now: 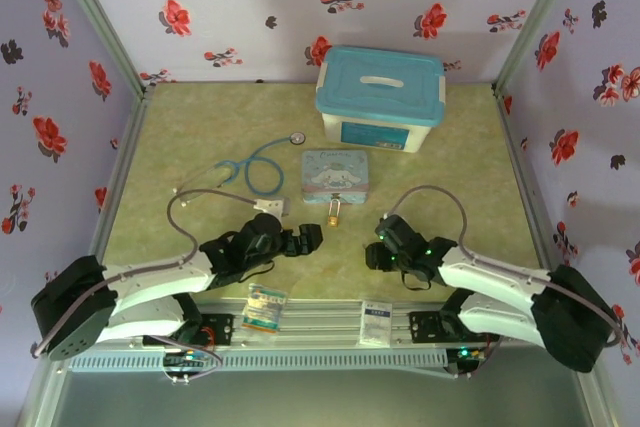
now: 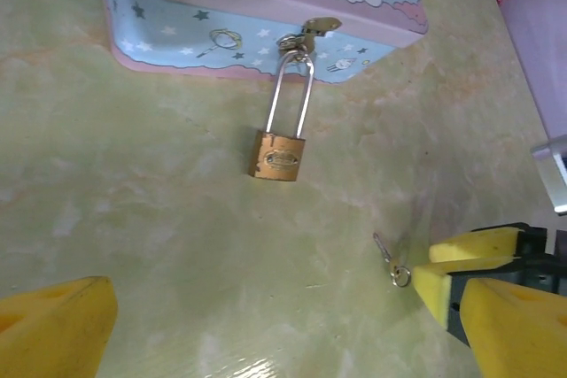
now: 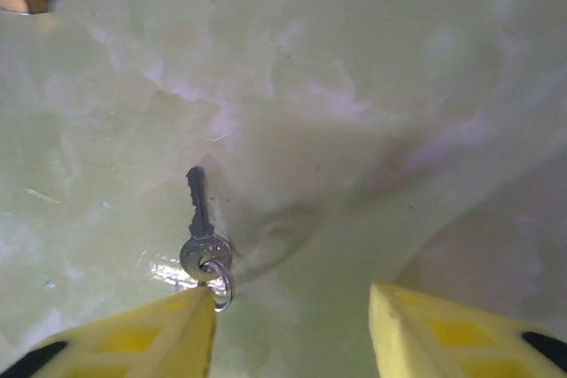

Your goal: Unlock a padlock with a key

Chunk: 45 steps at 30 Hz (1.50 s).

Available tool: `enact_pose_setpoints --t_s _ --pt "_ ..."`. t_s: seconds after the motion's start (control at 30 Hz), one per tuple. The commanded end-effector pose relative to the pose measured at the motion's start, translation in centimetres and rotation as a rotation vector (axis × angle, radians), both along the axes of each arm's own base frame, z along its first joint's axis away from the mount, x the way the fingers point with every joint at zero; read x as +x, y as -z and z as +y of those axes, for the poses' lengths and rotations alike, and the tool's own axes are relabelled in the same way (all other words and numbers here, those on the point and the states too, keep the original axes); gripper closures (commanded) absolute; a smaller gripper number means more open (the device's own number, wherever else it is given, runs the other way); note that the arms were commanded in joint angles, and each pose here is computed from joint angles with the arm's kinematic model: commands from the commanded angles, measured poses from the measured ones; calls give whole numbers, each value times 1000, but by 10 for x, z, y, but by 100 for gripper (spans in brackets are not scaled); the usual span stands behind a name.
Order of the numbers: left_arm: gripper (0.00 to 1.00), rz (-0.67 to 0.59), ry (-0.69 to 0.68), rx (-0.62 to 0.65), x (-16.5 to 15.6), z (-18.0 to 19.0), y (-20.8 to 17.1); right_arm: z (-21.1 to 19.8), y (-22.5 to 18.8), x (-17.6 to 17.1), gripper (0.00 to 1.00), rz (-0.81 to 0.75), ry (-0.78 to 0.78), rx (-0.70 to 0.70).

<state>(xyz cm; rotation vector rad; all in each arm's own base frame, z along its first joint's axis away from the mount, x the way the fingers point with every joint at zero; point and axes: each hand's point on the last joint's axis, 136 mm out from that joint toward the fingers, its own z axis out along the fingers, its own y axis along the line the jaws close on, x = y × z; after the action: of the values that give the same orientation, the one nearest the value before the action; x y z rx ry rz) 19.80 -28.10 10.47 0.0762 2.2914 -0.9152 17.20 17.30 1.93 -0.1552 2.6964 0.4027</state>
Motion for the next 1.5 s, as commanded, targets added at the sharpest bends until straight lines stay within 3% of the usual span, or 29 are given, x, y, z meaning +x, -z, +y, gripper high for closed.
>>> enact_pose_setpoints --t_s 0.0,0.67,1.07,1.23,1.33,1.47 --pt "0 -35 -31 -65 6 -10 -19 15 -6 8 54 -58 -22 25" --pt "0 -12 -41 -62 -6 -13 -9 35 -12 3 57 -100 -61 85" --pt "0 -2 -51 -64 -7 -13 -6 22 10 -1 61 -67 -53 -20" --pt "0 -1 -61 -63 -7 -12 -5 18 19 -4 69 -60 -66 -87" --pt "0 0 -84 -69 -5 -8 -4 15 25 -7 82 -45 -73 -123" --pt "0 -3 -102 -86 -4 -7 -4 22 14 -4 97 -76 -79 -62"
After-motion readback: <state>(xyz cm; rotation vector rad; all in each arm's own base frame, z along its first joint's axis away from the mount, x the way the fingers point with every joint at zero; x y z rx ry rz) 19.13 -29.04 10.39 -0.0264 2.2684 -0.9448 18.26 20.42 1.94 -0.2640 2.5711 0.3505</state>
